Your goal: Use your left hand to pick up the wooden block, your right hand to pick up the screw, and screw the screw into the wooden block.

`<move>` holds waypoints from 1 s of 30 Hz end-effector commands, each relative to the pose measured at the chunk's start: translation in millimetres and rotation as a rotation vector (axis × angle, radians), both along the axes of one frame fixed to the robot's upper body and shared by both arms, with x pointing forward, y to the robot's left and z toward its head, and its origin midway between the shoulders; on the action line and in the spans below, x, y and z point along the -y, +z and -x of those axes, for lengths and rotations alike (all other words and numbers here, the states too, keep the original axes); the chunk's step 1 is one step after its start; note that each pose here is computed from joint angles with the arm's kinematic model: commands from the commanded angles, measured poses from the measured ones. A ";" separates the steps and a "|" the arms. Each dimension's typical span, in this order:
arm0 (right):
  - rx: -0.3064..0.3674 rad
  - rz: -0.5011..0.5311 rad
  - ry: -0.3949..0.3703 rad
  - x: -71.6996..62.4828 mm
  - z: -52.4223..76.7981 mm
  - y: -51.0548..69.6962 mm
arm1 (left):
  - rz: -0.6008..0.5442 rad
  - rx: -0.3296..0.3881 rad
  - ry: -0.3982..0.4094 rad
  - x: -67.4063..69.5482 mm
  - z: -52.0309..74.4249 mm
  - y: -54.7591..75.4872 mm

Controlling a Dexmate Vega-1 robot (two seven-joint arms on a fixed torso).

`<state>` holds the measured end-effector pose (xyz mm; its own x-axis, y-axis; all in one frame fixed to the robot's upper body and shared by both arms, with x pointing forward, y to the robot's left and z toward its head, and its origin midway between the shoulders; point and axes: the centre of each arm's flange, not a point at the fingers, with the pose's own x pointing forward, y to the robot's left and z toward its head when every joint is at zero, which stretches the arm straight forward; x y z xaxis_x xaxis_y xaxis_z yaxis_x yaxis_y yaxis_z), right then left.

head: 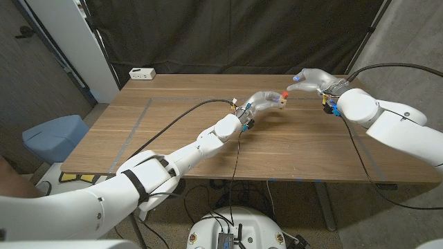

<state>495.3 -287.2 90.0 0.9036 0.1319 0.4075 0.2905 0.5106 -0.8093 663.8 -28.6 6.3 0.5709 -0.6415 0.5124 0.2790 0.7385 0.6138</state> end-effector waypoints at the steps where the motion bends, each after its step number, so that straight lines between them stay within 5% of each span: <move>1: -0.061 0.100 -0.038 -2.8 2.3 14.9 | -0.003 0.001 0.000 0.9 -1.3 1.3; 30: -0.164 0.268 -0.099 -26.2 -6.4 31.6 | -0.010 0.008 0.000 2.0 0.4 0.4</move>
<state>500.0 -278.4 113.4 0.9592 0.1213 0.2555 0.2068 0.3153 -0.9262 665.1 -30.0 8.6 0.5679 -0.6459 0.5102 0.2754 0.7332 0.6218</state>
